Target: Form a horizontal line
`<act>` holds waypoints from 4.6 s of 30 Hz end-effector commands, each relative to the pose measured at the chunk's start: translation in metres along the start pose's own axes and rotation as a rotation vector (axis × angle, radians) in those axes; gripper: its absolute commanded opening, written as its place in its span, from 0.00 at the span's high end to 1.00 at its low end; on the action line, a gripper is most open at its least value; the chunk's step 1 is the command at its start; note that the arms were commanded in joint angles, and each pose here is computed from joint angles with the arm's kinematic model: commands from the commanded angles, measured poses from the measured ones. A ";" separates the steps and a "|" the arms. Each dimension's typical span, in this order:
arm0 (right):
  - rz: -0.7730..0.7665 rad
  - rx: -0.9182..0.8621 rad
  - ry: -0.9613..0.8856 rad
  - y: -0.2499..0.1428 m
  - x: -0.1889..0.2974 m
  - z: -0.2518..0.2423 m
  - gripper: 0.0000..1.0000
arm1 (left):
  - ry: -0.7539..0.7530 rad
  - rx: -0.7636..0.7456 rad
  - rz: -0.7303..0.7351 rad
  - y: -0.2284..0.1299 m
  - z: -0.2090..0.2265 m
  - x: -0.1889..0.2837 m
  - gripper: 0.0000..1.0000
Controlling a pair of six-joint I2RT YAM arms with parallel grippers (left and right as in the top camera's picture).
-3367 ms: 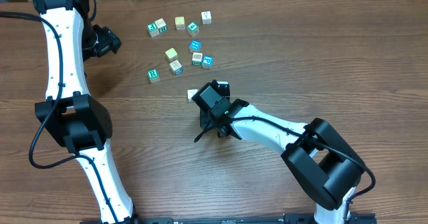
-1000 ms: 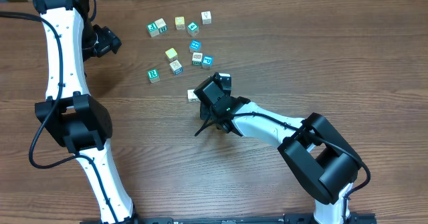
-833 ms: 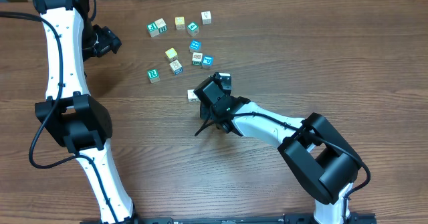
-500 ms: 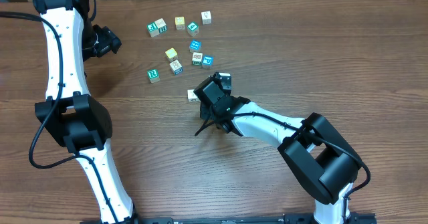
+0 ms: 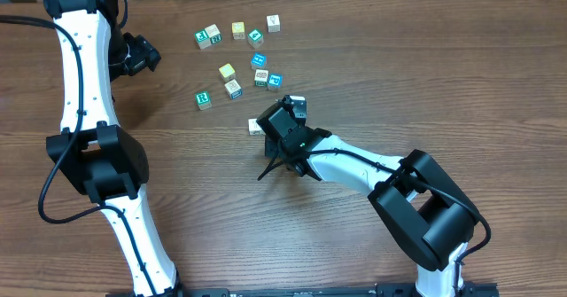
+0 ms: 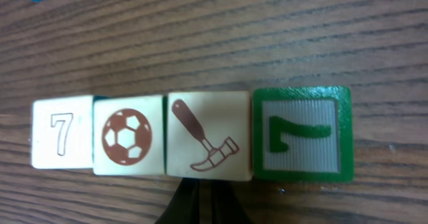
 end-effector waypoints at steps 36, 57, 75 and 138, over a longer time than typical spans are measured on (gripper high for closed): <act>0.065 -0.205 0.024 0.073 0.054 -0.142 0.96 | 0.000 -0.004 -0.003 -0.002 -0.001 0.002 0.00; -0.046 -0.125 -0.171 0.078 0.028 -0.144 0.86 | 0.000 -0.004 -0.003 -0.003 -0.001 0.002 0.00; -0.017 -0.152 -0.321 0.072 0.031 -0.193 0.00 | 0.000 -0.004 -0.003 -0.003 -0.001 0.002 0.00; -0.943 0.052 -0.012 0.057 0.268 -0.200 0.00 | 0.000 -0.004 -0.003 -0.002 -0.001 0.002 0.00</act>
Point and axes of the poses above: each gripper's point midway between its finger pads, its own x axis back along the fingers, its own z axis along the line the jaws close on, y = z × x, the point moved 3 cm from there along x, back along the fingers, and after that the axes turned 8 degrees about x, right-handed, at the moved point
